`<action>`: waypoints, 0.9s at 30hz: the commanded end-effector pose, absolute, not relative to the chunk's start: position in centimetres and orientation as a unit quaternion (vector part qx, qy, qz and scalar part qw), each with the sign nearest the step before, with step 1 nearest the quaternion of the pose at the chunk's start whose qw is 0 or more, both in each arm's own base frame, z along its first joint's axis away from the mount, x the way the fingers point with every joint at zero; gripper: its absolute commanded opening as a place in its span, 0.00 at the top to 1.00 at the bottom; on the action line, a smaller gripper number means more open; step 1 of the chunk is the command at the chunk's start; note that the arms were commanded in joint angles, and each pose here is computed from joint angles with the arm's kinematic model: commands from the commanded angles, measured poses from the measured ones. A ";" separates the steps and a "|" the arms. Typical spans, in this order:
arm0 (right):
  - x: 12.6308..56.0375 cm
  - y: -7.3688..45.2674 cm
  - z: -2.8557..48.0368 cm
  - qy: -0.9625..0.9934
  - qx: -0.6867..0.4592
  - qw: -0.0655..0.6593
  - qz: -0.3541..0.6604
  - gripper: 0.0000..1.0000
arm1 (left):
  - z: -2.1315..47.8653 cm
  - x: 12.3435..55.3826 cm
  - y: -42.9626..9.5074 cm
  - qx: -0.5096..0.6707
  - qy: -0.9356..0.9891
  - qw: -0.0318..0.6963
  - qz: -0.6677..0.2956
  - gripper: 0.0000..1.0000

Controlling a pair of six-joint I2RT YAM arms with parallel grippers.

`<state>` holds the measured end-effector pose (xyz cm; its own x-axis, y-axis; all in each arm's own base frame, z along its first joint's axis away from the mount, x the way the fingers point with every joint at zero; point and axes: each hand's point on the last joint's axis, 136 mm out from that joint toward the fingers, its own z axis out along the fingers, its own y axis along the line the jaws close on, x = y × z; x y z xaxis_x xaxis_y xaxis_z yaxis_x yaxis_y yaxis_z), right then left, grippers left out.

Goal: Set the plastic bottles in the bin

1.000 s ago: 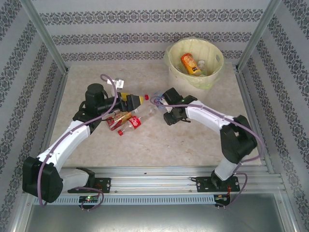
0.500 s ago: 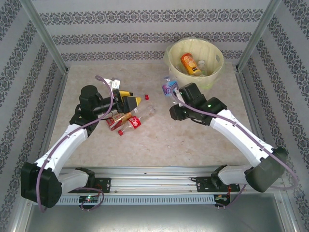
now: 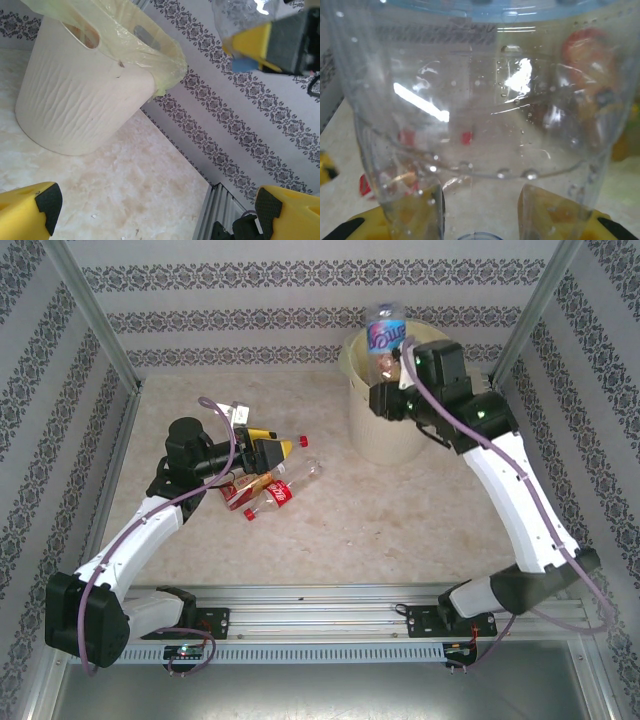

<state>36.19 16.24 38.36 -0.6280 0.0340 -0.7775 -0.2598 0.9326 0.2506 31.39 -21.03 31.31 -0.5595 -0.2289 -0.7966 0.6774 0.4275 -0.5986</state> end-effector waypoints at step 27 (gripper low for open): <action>45.8 6.6 33.3 0.936 0.014 0.348 0.052 0.29 | 30.2 31.2 -20.0 0.165 0.742 0.453 -0.465 0.00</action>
<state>45.88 7.46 31.63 -0.7860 0.0346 -0.6173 -0.0386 0.9937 0.1048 31.43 -20.65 29.47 -0.5624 -0.1787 -0.8074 0.6634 0.4854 -0.5695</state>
